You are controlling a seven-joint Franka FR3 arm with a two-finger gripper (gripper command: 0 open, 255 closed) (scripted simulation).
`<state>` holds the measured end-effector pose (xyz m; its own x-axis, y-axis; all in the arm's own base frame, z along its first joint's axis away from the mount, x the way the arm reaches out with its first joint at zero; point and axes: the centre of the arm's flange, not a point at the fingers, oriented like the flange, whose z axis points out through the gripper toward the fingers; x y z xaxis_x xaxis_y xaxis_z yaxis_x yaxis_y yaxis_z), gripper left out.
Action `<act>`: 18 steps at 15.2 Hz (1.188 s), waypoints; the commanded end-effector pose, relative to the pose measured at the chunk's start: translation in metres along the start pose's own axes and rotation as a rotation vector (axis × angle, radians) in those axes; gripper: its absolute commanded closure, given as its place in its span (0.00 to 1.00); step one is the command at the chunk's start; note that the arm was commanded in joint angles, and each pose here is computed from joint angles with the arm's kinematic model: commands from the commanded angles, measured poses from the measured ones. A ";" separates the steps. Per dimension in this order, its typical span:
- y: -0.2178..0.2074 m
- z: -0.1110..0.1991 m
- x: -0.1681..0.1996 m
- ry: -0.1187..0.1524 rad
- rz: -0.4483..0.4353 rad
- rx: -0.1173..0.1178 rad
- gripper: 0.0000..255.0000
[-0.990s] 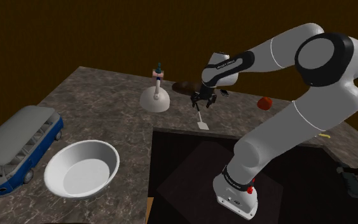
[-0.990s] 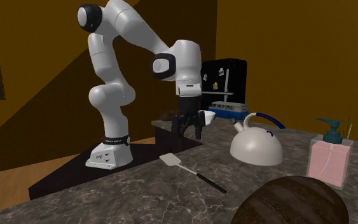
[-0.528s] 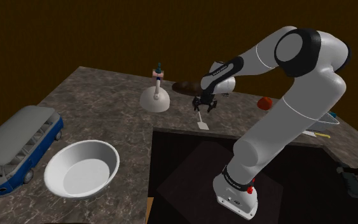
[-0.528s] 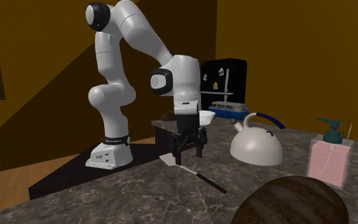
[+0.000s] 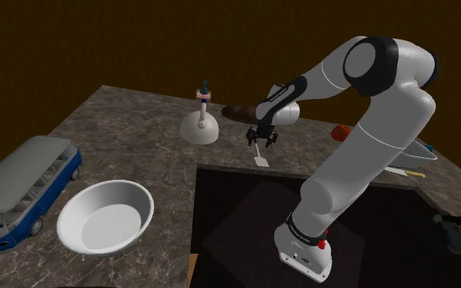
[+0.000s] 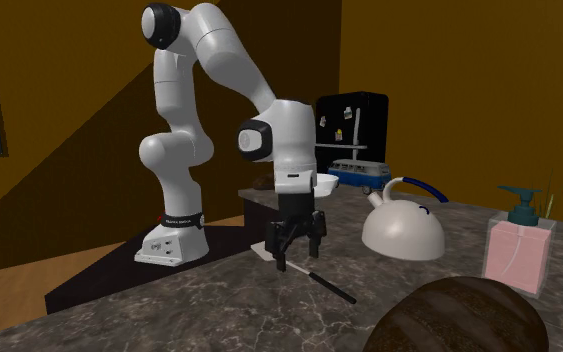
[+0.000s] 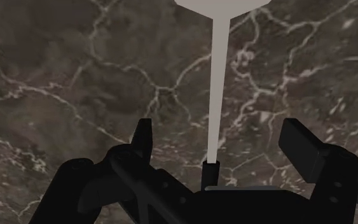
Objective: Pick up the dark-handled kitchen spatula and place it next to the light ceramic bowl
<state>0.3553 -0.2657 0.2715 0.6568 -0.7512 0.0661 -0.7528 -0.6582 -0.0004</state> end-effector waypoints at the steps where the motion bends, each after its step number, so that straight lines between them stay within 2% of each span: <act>1: 0.000 0.000 0.000 0.000 0.000 0.000 0.00; 4: 0.000 0.000 0.000 0.000 0.000 0.000 0.00; 5: 0.000 0.000 0.000 0.000 0.000 0.000 1.00; 14: 0.000 0.000 0.000 0.000 0.000 0.000 1.00; 18: 0.000 -0.021 0.001 0.000 0.000 0.000 1.00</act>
<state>0.3536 -0.2655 0.2877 0.6567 -0.7512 0.0667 -0.7528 -0.6582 -0.0007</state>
